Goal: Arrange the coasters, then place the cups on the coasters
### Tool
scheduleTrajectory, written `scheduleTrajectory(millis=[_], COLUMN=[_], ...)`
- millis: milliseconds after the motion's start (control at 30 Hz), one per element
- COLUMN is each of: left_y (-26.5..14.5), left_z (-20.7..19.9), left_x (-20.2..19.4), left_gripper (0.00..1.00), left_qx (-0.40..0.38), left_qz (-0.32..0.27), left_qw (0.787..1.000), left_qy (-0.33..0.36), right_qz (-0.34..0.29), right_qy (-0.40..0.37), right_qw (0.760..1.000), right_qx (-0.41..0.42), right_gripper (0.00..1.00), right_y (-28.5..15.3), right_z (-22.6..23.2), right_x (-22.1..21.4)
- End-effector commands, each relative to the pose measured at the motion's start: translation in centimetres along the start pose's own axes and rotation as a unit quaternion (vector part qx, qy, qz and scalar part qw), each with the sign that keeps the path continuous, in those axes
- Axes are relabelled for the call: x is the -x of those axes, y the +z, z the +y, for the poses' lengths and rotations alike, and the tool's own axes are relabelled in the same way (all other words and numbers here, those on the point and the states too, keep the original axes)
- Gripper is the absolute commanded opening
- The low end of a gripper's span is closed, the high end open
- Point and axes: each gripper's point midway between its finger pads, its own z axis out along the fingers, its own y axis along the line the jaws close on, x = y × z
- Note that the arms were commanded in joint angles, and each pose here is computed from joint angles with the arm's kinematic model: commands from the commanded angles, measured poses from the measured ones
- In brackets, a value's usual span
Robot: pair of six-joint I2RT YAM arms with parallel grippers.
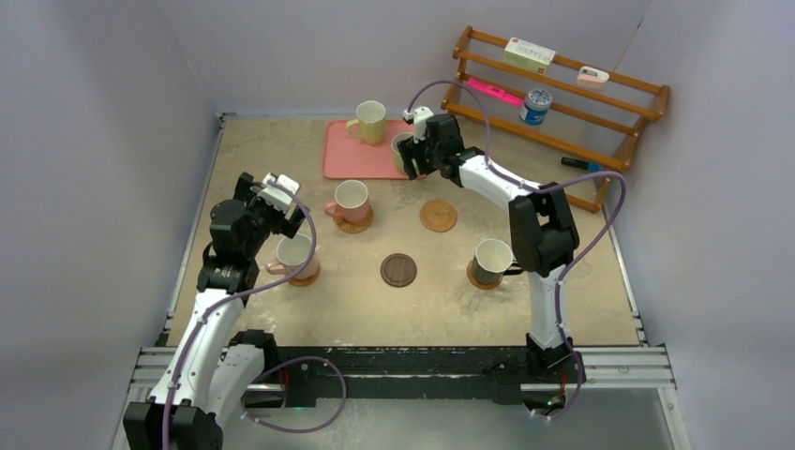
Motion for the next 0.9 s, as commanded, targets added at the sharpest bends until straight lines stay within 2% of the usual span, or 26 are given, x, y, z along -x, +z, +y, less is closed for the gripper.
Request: scheduleTrajectory(millis=[0,367,633,867], left_y=[0.0,0.1,0.2,0.2], left_z=[0.4,0.3,0.4,0.4], left_x=[0.4,0.1,0.0,-0.1], left_gripper=[1.0,1.0,1.0,1.0], left_qx=[0.012,0.012,0.013,0.013], left_qz=[-0.013,-0.011,-0.01,-0.008], left_qw=[1.0,1.0,1.0,1.0], left_qy=[-0.006,-0.003,-0.003,-0.004], right_qz=[-0.02,-0.024,-0.02,-0.022], right_qy=[0.005,0.006,0.003,0.0], right_qw=[1.0,1.0,1.0,1.0], right_qx=[0.002,-0.003,0.005,0.005], right_gripper=[0.72,0.69,0.57,0.54], right_y=[0.5,1.3,1.6,1.9], right_z=[0.3,0.2,0.4,0.4], right_x=[1.3,1.0,0.9,1.3])
